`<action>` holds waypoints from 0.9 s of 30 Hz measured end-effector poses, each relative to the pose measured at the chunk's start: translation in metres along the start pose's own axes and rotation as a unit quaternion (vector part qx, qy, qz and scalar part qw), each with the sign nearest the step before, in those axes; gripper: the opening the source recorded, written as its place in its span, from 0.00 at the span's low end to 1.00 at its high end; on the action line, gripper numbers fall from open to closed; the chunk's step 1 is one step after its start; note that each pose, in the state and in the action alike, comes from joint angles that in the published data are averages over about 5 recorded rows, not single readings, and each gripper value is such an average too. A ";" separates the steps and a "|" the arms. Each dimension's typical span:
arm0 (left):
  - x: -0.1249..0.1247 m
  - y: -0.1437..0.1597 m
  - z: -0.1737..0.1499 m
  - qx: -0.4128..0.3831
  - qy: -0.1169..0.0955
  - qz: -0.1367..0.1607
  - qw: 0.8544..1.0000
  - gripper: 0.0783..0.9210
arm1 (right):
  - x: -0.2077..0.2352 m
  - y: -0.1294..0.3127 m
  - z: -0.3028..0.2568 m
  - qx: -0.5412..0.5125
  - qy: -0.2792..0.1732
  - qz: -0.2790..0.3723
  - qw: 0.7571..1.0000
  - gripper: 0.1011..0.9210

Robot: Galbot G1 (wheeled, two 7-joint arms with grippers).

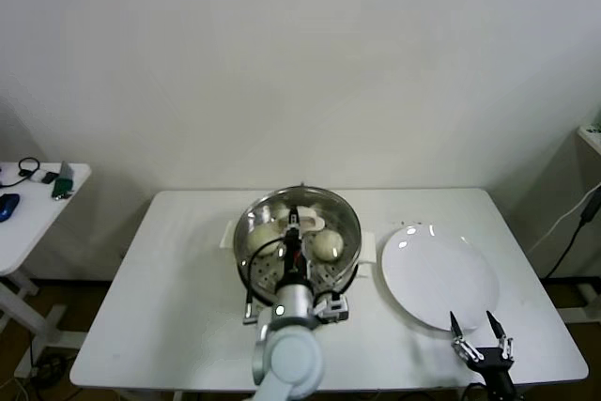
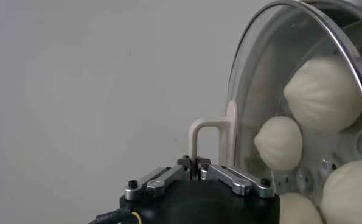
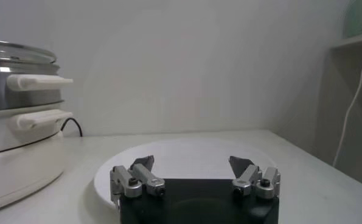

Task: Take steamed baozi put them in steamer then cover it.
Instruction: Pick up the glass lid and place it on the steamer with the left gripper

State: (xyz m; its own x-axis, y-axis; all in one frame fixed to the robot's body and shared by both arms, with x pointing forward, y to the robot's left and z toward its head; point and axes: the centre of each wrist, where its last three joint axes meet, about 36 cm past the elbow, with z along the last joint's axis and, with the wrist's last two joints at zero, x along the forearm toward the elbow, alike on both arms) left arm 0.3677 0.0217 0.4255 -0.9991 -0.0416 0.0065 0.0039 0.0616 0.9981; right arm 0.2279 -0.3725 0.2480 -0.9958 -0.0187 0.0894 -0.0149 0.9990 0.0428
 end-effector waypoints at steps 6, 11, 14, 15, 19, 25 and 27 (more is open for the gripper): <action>0.000 -0.007 0.001 -0.009 0.001 0.003 1.000 0.07 | 0.000 -0.001 0.001 -0.001 -0.003 0.001 1.000 0.88; -0.002 -0.012 0.003 -0.017 0.001 0.003 1.000 0.07 | 0.001 -0.001 0.001 -0.001 -0.004 0.002 1.000 0.88; -0.004 -0.014 0.004 -0.021 0.002 0.001 1.000 0.07 | 0.001 -0.002 0.001 0.000 -0.005 0.002 1.000 0.88; -0.004 -0.015 0.005 -0.022 0.002 0.000 1.000 0.07 | 0.001 -0.002 0.001 0.000 -0.005 0.002 1.000 0.88; -0.005 -0.016 0.005 -0.024 0.003 -0.002 1.000 0.07 | 0.001 -0.002 0.002 0.000 -0.006 0.001 1.000 0.88; -0.002 -0.015 0.006 -0.022 -0.002 0.002 1.000 0.09 | 0.001 -0.002 0.000 0.002 -0.006 -0.004 1.000 0.88; -0.001 -0.014 0.006 -0.020 -0.003 0.004 1.000 0.14 | 0.000 -0.002 0.000 0.002 -0.005 -0.005 1.000 0.88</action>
State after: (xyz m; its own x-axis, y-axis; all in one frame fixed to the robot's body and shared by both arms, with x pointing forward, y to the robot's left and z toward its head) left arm 0.3687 0.0270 0.4116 -0.9993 -0.0348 0.0147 0.0139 0.0228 0.9996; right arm 0.2280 -0.3748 0.2482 -0.9965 -0.0283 0.0785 -0.0252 0.9989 0.0400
